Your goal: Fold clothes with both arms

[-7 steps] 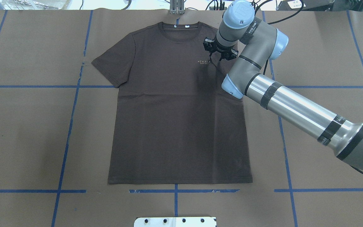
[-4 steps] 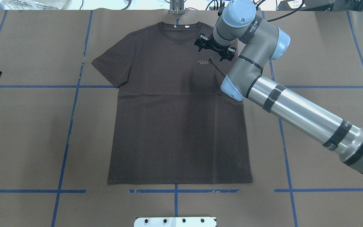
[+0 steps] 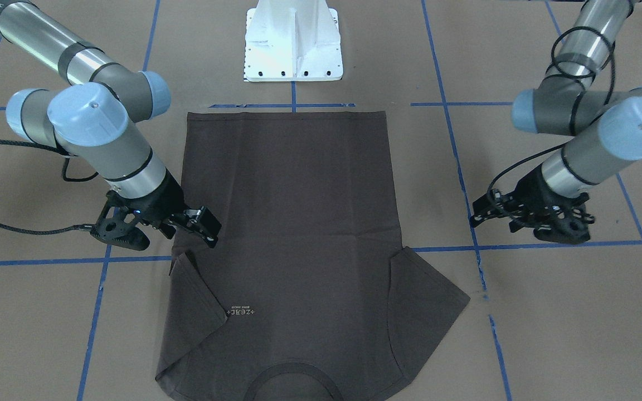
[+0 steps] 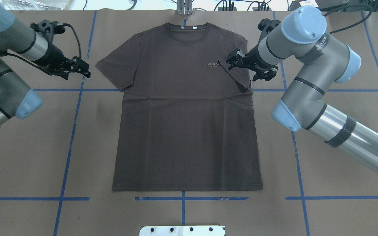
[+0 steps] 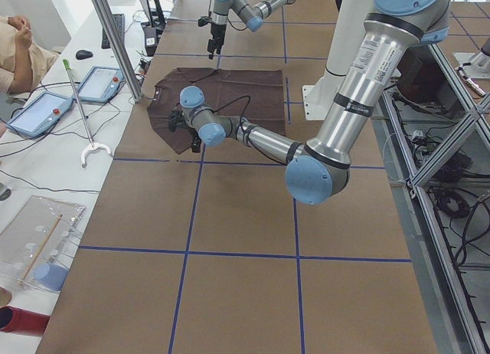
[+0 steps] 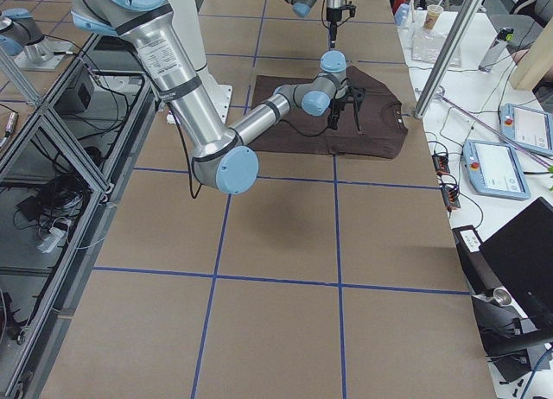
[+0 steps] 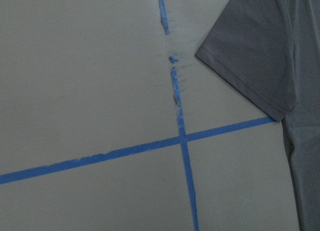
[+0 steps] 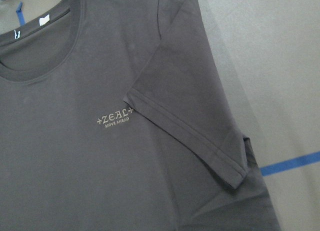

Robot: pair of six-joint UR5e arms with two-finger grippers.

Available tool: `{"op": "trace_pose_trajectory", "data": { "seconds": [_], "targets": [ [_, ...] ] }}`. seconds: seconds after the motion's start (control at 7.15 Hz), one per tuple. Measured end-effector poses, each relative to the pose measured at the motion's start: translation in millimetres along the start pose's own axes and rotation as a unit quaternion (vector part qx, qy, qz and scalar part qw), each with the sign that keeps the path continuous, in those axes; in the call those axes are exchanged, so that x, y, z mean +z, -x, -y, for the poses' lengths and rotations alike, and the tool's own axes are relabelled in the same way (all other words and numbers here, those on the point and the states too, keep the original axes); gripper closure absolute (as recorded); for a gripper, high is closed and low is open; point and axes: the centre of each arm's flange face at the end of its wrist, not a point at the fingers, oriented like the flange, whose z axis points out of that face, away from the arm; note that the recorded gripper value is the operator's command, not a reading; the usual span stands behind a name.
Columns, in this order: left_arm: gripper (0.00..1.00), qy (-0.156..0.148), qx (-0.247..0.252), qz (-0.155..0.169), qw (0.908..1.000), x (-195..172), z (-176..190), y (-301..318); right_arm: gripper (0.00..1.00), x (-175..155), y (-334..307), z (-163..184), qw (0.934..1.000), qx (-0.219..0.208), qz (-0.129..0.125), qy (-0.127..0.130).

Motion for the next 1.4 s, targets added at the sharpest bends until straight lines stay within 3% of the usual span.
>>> {"op": "trace_pose_trajectory", "data": {
  "seconds": [0.14,0.56,1.12,1.26,1.4],
  "targets": [
    [0.14,-0.005,-0.010,0.015,0.9998,22,15,-13,0.00,-10,-14,-7,1.0000,-0.001,0.002,0.001],
    [0.25,-0.068,-0.011,0.076,0.9947,59,42,-22,0.00,-14,-26,-11,1.0000,0.000,0.000,-0.003],
    [0.39,-0.081,-0.008,0.080,0.9935,80,57,-18,0.00,-12,-28,-11,1.0000,0.000,-0.003,-0.005],
    [0.56,-0.082,-0.008,0.080,0.9934,81,58,-19,0.00,-11,-28,-11,1.0000,0.000,-0.003,-0.005],
    [0.60,-0.081,-0.008,0.081,0.9934,82,59,-18,0.00,-11,-28,-11,1.0000,0.000,-0.004,-0.006]
  ]
}}
